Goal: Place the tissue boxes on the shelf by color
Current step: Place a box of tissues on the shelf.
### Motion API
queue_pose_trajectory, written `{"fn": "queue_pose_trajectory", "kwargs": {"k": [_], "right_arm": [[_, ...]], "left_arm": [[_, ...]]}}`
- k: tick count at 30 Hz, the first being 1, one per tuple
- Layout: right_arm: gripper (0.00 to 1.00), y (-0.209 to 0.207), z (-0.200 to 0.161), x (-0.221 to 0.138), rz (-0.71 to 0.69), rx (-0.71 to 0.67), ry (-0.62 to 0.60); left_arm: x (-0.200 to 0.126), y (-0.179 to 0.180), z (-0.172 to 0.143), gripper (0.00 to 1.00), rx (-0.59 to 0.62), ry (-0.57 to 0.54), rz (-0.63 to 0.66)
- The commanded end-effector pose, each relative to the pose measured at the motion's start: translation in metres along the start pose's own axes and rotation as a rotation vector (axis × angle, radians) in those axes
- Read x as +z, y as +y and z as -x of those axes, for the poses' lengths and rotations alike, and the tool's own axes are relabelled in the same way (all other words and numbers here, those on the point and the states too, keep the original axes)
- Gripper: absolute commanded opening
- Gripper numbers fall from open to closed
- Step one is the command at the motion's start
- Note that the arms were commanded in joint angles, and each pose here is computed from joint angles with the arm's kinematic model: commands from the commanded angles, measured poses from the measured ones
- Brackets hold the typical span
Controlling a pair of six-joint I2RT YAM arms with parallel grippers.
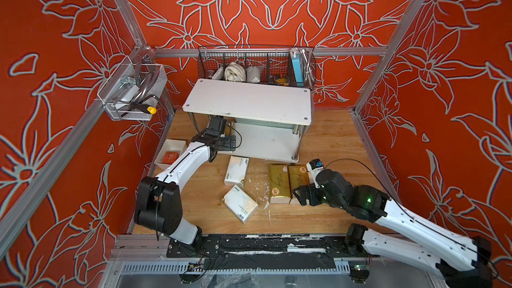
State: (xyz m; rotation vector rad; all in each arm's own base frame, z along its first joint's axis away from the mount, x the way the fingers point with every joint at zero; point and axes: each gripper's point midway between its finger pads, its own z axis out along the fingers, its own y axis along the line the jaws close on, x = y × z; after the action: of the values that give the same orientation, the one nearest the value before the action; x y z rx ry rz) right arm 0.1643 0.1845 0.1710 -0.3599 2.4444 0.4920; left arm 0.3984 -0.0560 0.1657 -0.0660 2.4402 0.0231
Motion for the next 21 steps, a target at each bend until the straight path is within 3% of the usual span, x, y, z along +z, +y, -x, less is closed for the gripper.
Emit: {"fn": "queue_pose_trajectory", "kwargs": {"k": [1,6,11,21], "right_arm": [[0.99,-0.005,-0.006,0.003,-0.020,-0.004,0.011],[0.99,-0.006,-0.007,0.005,-0.027,-0.006,0.015],[0.99,-0.006,-0.007,0.006,-0.032,-0.006,0.011],[0.99,-0.010,-0.007,0.005,-0.043,-0.001,0.002]], "left_arm": [[-0.013,0.003,-0.026,0.99,-0.063,0.058,-0.017],[-0.026,0.009,-0.056,0.99,-0.155,0.070,-0.028],[-0.031,0.030,-0.074,0.99,-0.234,0.054,0.067],[-0.018,0.055,-0.075,0.99,-0.324,0.060,0.232]]}}
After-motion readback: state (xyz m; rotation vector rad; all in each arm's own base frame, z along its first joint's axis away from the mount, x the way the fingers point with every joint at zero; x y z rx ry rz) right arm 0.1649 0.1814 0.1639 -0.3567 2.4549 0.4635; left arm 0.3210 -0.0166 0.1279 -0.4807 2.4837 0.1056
